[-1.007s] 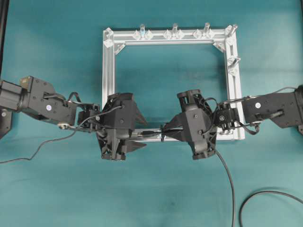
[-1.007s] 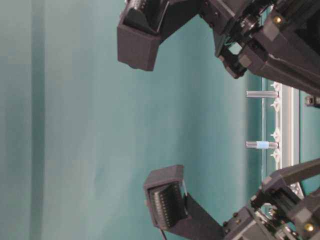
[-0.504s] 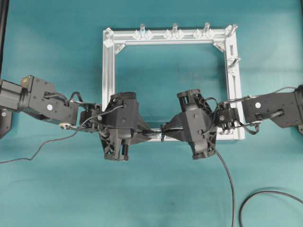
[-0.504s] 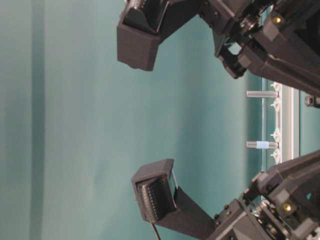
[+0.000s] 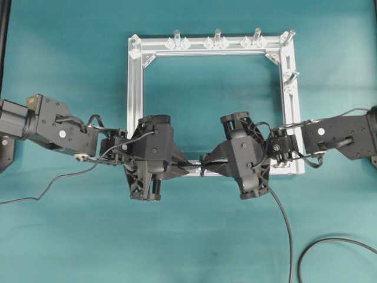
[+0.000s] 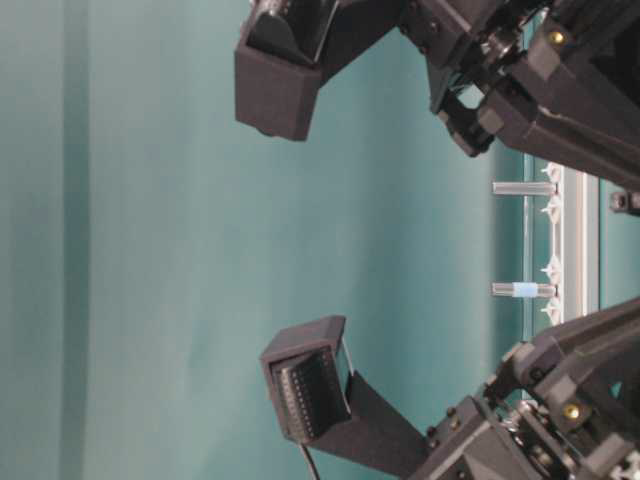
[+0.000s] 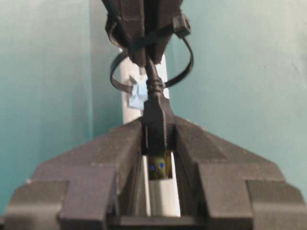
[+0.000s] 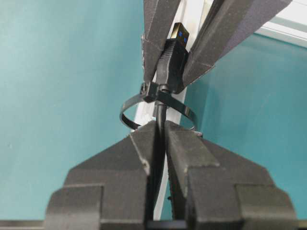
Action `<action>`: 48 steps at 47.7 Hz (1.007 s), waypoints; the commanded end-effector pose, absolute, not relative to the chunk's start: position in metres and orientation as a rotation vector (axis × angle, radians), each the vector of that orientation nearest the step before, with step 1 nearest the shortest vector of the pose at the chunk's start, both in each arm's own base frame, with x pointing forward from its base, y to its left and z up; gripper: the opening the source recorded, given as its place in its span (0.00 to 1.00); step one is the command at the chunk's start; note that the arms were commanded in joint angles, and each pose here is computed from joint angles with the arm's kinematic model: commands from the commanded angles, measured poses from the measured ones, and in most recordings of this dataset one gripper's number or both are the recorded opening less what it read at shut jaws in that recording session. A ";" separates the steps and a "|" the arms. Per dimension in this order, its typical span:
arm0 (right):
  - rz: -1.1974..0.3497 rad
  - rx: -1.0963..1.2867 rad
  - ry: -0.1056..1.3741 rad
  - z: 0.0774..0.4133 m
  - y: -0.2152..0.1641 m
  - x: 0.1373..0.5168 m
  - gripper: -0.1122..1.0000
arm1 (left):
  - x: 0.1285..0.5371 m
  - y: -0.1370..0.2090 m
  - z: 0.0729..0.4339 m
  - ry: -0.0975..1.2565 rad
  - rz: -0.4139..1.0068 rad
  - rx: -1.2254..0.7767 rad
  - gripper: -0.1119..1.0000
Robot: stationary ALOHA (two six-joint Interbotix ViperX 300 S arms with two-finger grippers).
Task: Insert the wire through the string loop located in the center.
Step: 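Close the left gripper on the USB plug past the loop, then open the right gripper and pull the cable leftward with the left gripper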
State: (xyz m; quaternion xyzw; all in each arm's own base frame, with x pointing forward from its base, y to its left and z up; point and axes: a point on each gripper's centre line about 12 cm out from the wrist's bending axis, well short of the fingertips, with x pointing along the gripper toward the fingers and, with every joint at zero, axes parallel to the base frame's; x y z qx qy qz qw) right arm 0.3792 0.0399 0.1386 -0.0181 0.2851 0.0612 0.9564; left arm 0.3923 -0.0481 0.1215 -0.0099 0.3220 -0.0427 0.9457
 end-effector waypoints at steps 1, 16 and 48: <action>0.128 -0.041 0.526 0.149 0.040 0.383 0.16 | 0.401 -0.050 0.143 0.589 -0.091 -0.025 0.26; 0.139 -0.064 0.550 0.146 0.040 0.380 0.16 | 0.401 -0.052 0.144 0.586 -0.096 -0.025 0.26; 0.131 -0.066 0.611 0.144 0.040 0.379 0.54 | 0.402 -0.054 0.144 0.586 -0.100 -0.025 0.26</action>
